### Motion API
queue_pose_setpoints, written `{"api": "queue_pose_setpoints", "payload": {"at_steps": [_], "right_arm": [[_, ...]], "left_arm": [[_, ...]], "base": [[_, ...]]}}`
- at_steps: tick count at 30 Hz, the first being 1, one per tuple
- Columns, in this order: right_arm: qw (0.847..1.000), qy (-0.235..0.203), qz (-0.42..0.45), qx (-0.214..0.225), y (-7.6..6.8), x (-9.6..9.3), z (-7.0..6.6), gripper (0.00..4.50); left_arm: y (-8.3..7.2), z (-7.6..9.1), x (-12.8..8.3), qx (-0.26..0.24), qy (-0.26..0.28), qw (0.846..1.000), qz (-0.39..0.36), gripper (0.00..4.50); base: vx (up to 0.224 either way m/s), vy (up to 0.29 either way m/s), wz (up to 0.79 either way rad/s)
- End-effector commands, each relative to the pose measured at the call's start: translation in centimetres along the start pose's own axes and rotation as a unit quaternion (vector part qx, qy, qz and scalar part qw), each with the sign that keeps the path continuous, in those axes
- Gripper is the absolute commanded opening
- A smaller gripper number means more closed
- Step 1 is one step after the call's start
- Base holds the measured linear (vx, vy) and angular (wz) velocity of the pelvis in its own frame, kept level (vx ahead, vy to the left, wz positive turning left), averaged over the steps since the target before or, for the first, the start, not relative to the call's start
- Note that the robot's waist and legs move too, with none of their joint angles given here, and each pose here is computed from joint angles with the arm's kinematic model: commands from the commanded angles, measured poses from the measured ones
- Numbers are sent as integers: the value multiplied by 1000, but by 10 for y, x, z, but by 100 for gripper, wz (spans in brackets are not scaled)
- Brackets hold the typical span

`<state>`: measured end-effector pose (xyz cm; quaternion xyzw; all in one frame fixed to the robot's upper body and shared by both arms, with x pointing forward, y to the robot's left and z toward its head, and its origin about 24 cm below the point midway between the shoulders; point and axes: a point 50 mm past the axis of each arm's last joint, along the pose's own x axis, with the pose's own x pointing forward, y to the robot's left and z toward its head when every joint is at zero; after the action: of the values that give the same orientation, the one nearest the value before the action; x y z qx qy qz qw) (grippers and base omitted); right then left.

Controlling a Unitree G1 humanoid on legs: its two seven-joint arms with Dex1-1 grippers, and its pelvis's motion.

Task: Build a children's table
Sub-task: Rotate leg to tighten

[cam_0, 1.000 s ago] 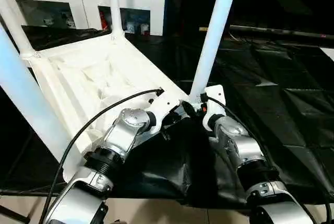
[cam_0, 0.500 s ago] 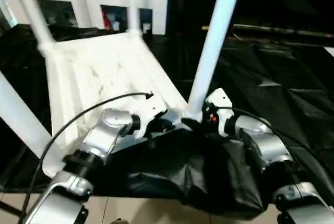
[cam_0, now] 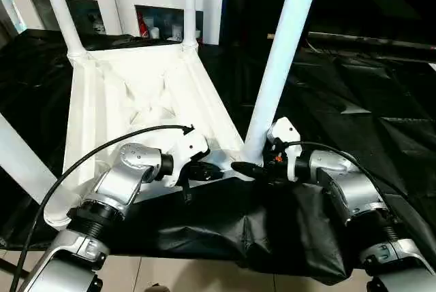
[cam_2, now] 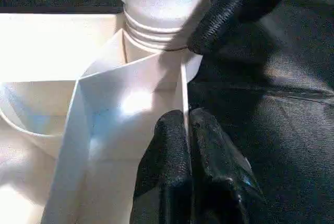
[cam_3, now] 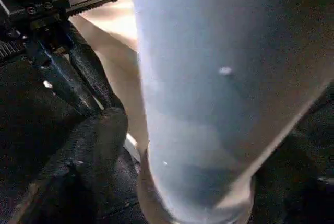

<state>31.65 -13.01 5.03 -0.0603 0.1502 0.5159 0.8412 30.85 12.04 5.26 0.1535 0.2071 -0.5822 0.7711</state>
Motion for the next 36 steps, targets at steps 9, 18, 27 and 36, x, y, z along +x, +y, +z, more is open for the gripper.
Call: {"api": "queue_pose_setpoints", "payload": {"at_steps": [9, 18, 27, 36], "right_arm": [[1000, 15, -3, 4, 5, 6, -11, 283], [995, -16, -78, 64, 7, 18, -20, 242], [951, -9, -259, 166, 11, 61, -22, 213], [964, -20, -227, 139, 15, 72, -9, 240]], "left_arm": [[-7, 7, 10, 6, -33, 999, -11, 0], [3, 9, 19, -11, -28, 998, 54, 0], [15, 30, 61, -54, -9, 978, 199, 0], [4, 35, 77, -25, -9, 987, 160, 0]], "base": [[0, 0, 0], [0, 0, 0], [0, 0, 0], [0, 0, 0]]}}
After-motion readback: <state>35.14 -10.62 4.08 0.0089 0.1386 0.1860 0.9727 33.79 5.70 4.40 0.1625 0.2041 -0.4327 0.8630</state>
